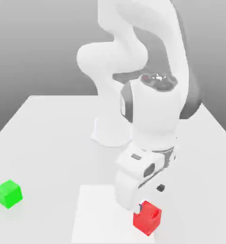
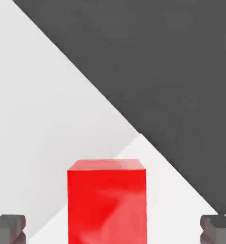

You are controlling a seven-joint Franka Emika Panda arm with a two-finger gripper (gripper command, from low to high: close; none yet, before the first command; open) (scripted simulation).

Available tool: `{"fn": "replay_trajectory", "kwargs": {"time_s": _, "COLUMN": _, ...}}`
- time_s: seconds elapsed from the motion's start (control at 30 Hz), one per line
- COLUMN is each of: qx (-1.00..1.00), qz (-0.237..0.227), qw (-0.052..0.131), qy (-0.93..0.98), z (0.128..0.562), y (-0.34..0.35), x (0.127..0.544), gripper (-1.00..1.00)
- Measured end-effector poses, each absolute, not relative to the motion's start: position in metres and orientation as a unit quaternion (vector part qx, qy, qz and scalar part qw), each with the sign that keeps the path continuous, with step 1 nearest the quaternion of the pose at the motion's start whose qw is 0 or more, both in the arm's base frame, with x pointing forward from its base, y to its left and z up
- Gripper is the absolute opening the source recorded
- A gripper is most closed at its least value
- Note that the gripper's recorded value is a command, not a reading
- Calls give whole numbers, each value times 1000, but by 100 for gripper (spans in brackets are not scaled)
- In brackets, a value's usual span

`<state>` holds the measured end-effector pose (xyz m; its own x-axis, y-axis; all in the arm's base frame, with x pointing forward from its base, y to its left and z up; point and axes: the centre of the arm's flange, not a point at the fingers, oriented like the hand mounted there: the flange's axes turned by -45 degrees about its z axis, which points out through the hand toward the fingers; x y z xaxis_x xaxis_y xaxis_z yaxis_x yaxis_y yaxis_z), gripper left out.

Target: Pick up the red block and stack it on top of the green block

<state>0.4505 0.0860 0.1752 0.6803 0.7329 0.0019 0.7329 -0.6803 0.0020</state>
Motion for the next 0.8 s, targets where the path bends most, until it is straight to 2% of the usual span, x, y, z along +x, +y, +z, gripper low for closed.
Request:
{"fn": "replay_trajectory", "kwargs": {"time_s": 0.03, "qx": 916, "qz": 1, "qw": 1, "qy": 400, "z": 163, "y": 86, "x": 450, "gripper": 0}}
{"fn": "replay_trajectory", "kwargs": {"time_s": 0.07, "qx": 916, "qz": 0, "qw": 0, "qy": 400, "z": 151, "y": 86, "x": 449, "gripper": -100}}
{"fn": "replay_trajectory", "kwargs": {"time_s": 0.3, "qx": 916, "qz": 0, "qw": 0, "qy": 400, "z": 149, "y": 86, "x": 449, "gripper": -100}}
{"fn": "replay_trajectory", "kwargs": {"time_s": 0.47, "qx": 917, "qz": 0, "qw": 0, "qy": 399, "z": 201, "y": 85, "x": 449, "gripper": -100}}
{"fn": "replay_trajectory", "kwargs": {"time_s": 0.63, "qx": 953, "qz": -2, "qw": 3, "qy": 302, "z": 220, "y": -30, "x": 456, "gripper": -100}}
{"fn": "replay_trajectory", "kwargs": {"time_s": 0.8, "qx": 982, "qz": -3, "qw": 3, "qy": 187, "z": 232, "y": -157, "x": 429, "gripper": -100}}
